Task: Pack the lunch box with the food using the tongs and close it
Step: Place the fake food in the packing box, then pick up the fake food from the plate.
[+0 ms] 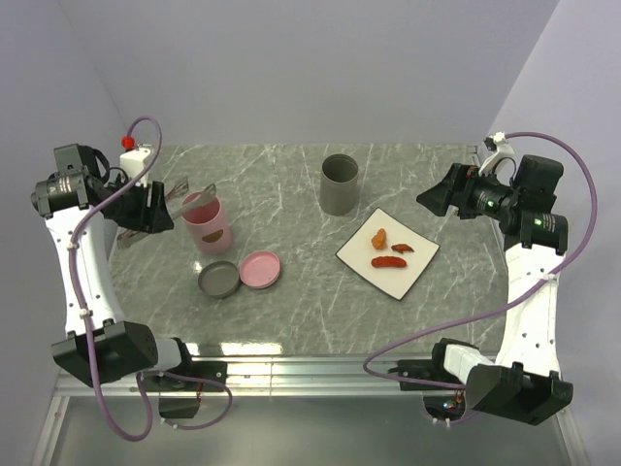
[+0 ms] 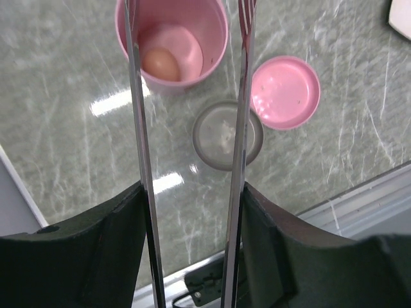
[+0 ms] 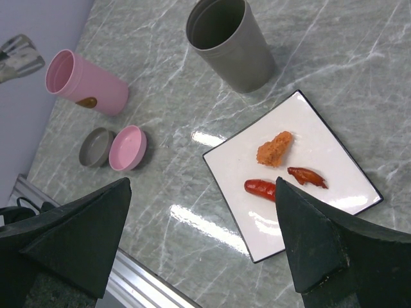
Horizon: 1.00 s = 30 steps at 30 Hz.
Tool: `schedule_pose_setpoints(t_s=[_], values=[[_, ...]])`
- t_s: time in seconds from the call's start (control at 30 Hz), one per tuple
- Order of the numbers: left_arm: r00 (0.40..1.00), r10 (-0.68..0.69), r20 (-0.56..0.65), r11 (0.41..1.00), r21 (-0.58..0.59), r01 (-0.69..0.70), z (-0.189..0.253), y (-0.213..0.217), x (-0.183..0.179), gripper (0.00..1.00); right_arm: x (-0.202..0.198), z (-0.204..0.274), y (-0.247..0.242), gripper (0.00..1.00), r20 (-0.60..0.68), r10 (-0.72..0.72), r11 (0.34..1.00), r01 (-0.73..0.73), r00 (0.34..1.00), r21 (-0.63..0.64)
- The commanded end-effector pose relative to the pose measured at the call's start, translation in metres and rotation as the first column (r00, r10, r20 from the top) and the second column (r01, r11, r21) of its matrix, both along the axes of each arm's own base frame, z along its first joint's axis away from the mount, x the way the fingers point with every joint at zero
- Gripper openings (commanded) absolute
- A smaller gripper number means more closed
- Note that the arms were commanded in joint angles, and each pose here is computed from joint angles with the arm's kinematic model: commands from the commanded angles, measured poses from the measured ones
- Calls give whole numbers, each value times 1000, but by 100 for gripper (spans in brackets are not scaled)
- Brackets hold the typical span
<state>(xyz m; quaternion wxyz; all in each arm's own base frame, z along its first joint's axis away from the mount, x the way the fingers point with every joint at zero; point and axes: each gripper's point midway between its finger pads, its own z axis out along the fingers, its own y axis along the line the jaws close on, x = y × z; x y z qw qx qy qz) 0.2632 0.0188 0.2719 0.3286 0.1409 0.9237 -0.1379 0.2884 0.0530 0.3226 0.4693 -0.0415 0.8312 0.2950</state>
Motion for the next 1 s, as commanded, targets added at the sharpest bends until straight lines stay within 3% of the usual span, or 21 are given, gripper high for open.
schedule_pose_setpoints(t_s=[0.0,0.13,0.33,0.43,0.63,0.73,0.83,0.97], values=[[992,-65,108,998,-6,66,33,-9,5,60,4,5,-1,100,28,15,1000,-15,1000,-3],[979,-138,152,990,6,139,47,-23,15,60,6,7,0,100,27,23,1000,-23,999,2],[924,-331,189,943,43,329,57,-86,24,59,6,10,-1,100,31,22,1000,-22,999,-10],[856,-483,186,873,20,488,51,-140,14,58,4,8,-2,100,31,15,1000,-14,999,-18],[731,-662,165,741,-5,672,22,-214,-10,57,0,9,-2,100,41,5,1000,-4,999,-24],[701,-691,176,714,18,700,8,-247,-11,58,0,11,-4,100,44,-7,999,9,999,-36],[711,-678,185,725,11,689,-2,-272,-4,58,0,11,-6,100,40,-15,999,17,999,-42],[645,-752,137,652,4,759,-27,-303,-17,58,-4,7,-6,100,39,-18,999,20,999,-47]])
